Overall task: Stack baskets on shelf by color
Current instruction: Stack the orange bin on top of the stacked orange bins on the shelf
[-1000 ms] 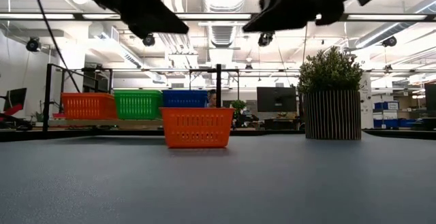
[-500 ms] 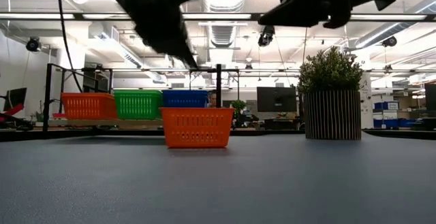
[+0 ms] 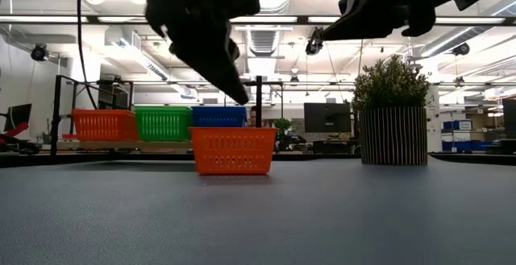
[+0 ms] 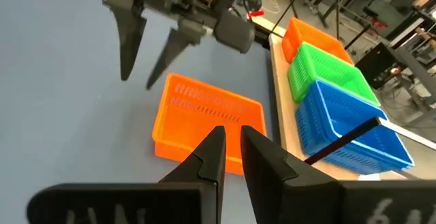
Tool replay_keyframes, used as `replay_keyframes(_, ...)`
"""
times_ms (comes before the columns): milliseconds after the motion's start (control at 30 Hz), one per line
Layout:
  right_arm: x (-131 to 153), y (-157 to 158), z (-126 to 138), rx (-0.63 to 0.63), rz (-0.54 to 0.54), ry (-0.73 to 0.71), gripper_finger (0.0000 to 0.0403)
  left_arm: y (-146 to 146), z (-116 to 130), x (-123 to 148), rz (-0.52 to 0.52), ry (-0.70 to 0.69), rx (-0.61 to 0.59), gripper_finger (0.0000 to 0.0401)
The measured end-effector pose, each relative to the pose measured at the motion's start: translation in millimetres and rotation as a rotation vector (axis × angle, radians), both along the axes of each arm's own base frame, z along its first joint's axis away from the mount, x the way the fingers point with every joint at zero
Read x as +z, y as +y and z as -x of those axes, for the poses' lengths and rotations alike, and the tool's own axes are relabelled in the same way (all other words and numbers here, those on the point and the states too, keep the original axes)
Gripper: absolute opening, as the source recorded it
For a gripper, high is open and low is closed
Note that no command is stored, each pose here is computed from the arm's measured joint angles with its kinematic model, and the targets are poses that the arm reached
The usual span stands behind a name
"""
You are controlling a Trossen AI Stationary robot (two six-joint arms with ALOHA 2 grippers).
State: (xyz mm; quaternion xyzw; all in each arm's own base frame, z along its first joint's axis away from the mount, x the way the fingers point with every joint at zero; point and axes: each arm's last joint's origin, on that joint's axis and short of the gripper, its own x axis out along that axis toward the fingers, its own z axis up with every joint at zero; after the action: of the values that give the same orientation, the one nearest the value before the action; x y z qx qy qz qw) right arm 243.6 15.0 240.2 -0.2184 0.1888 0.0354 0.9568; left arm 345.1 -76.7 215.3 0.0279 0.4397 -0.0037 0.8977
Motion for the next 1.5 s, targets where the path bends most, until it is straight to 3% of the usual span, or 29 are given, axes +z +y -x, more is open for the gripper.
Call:
replay_keyframes(200, 0, 0, 0, 0.000, 0.000, 0.000, 0.0038, 5, -4, -11, -0.043, 0.017, -0.004, 0.0157)
replay_keyframes(833, -2, 0, 0, -0.006, -0.013, 0.016, 0.0038, 28, -20, -35, -0.072, 0.039, 0.046, 0.0158)
replay_keyframes(1000, -2, 0, 0, -0.006, -0.013, 0.016, 0.0038, 27, -21, -38, -0.065, 0.049, 0.033, 0.0118)
replay_keyframes(1200, -2, 0, 0, -0.006, -0.013, 0.017, 0.0038, 27, -20, -38, -0.086, 0.050, 0.001, 0.0016)
replay_keyframes(1500, -2, 0, 1, -0.008, -0.016, 0.022, 0.0038, 24, -8, -21, -0.162, 0.076, -0.065, 0.0002)
